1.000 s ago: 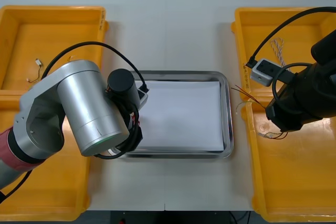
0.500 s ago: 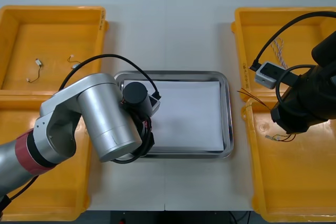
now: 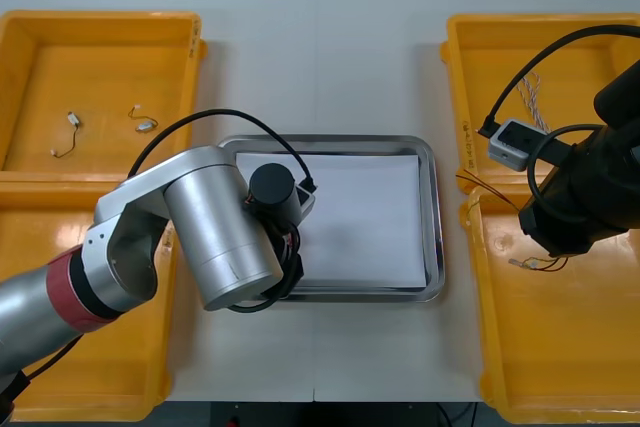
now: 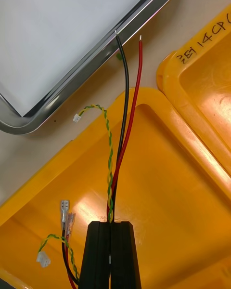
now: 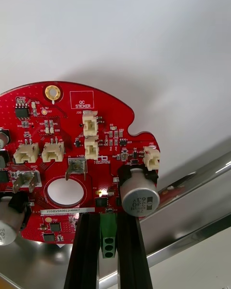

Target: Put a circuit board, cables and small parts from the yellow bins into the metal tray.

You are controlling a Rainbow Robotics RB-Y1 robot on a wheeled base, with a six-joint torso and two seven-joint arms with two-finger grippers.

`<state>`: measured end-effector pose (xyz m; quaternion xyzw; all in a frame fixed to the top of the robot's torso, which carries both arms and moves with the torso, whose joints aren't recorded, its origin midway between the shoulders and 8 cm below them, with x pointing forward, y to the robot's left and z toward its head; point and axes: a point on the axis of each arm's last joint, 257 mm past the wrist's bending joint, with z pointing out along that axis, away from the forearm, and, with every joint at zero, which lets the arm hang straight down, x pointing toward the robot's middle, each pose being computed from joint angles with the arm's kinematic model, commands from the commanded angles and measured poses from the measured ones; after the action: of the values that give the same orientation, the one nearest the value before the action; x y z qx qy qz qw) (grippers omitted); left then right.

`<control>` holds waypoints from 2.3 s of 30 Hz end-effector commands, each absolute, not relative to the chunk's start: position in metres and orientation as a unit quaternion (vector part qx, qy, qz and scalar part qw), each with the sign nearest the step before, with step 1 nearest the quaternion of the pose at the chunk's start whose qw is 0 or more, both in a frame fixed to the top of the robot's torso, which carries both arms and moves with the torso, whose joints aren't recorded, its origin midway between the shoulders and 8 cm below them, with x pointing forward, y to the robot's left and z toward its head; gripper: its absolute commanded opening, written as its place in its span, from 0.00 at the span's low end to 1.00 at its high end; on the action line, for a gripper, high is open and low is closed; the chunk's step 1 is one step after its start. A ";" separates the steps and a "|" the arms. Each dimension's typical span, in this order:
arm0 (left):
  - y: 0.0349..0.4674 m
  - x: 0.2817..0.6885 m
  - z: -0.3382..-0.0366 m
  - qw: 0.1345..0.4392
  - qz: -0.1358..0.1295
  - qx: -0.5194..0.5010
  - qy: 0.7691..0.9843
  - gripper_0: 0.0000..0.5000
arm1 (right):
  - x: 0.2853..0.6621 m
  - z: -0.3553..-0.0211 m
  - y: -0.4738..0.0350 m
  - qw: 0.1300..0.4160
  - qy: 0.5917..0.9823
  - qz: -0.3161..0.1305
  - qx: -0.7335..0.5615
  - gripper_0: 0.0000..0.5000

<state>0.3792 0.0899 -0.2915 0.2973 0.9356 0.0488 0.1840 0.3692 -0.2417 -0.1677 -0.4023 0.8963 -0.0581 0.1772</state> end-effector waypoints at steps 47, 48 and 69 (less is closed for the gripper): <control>0.089 0.385 -0.295 0.191 0.046 0.259 0.946 0.15 | 0.370 -0.158 -0.223 0.195 0.891 -0.053 -0.406 0.00; 0.089 0.385 -0.295 0.190 0.046 0.259 0.946 0.35 | 0.370 -0.159 -0.223 0.194 0.891 -0.053 -0.407 0.00; 0.088 0.397 -0.284 0.214 0.046 0.250 0.943 1.00 | 0.369 -0.159 -0.222 0.193 0.890 -0.051 -0.410 0.00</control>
<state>0.3864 0.0941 -0.2994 0.2829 0.9391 0.0546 0.1871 0.3686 -0.2356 -0.1692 -0.4006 0.8972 -0.0514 0.1785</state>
